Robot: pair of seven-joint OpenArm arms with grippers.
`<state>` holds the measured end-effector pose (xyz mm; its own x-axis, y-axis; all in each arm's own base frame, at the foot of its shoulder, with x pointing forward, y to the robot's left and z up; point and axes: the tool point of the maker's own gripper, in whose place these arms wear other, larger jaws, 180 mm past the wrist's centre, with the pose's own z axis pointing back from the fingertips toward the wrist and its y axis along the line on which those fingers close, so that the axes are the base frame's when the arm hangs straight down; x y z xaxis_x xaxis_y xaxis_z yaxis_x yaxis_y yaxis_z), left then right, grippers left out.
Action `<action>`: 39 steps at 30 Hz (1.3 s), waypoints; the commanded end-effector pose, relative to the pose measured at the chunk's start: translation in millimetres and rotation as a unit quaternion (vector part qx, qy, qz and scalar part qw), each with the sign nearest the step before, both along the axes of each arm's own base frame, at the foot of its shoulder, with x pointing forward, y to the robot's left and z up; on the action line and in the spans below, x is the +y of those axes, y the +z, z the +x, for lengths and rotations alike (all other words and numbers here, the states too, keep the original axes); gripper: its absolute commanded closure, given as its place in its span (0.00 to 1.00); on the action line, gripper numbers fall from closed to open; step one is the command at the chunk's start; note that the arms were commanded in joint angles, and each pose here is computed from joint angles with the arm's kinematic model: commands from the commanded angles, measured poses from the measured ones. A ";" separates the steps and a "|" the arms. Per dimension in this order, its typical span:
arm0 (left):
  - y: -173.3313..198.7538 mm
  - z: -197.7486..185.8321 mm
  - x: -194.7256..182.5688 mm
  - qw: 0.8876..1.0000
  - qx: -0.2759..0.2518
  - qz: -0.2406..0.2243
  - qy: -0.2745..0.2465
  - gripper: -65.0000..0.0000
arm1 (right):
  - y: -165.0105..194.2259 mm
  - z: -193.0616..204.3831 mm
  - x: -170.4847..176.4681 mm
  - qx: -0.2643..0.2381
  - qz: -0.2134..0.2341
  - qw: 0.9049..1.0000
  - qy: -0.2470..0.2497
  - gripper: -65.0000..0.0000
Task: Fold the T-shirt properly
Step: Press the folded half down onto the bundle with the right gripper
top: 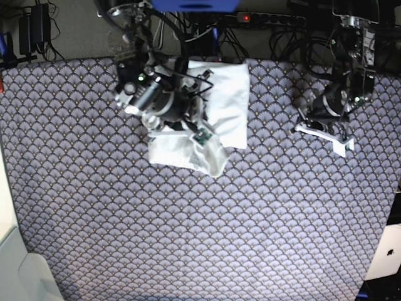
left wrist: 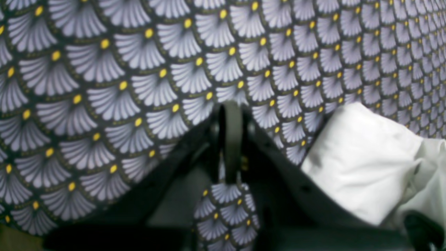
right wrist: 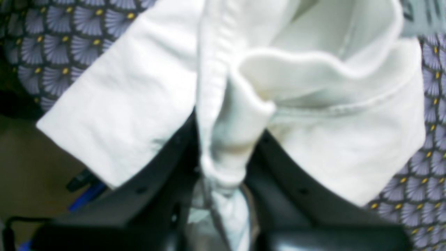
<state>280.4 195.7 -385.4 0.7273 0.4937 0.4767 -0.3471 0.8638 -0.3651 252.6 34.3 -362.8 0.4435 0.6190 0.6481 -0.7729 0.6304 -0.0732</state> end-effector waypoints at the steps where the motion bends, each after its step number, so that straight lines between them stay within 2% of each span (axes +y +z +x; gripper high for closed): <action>1: 10.7 7.3 1.5 1.000 -0.018 0.003 -0.002 1.00 | 16.0 3.7 17.0 -0.023 0.032 0.999 0.019 1.00; 10: 5.8 1.0 2.4 1.000 -0.010 0.006 -0.002 1.00 | -10.7 -5.9 32.1 0.012 0.011 0.998 0.060 1.00; 29: 4.8 0.2 2.8 1.000 -0.008 0.006 -0.001 1.00 | -14.3 8.1 17.5 0.002 -0.014 0.998 0.062 1.00; 32: 2.1 -3.8 0.9 1.000 0.003 0.002 -0.005 0.99 | -15.0 8.6 15.5 0.002 -0.016 0.998 0.061 0.92; 35: -0.1 -10.9 -4.3 1.000 0.022 -0.007 -0.016 0.99 | -18.2 7.2 10.2 0.004 -0.024 0.998 0.062 0.78; 39: 9.2 -10.8 -11.1 0.999 0.015 -0.010 -0.028 0.99 | -14.6 6.9 11.1 -0.001 -0.021 0.998 0.063 0.61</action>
<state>263.4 181.4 -385.4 0.7799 0.4678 0.4159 -0.3242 0.8702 -0.3709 253.1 42.9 -387.3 0.3831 0.7024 0.5999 -0.8455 0.5282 -0.0785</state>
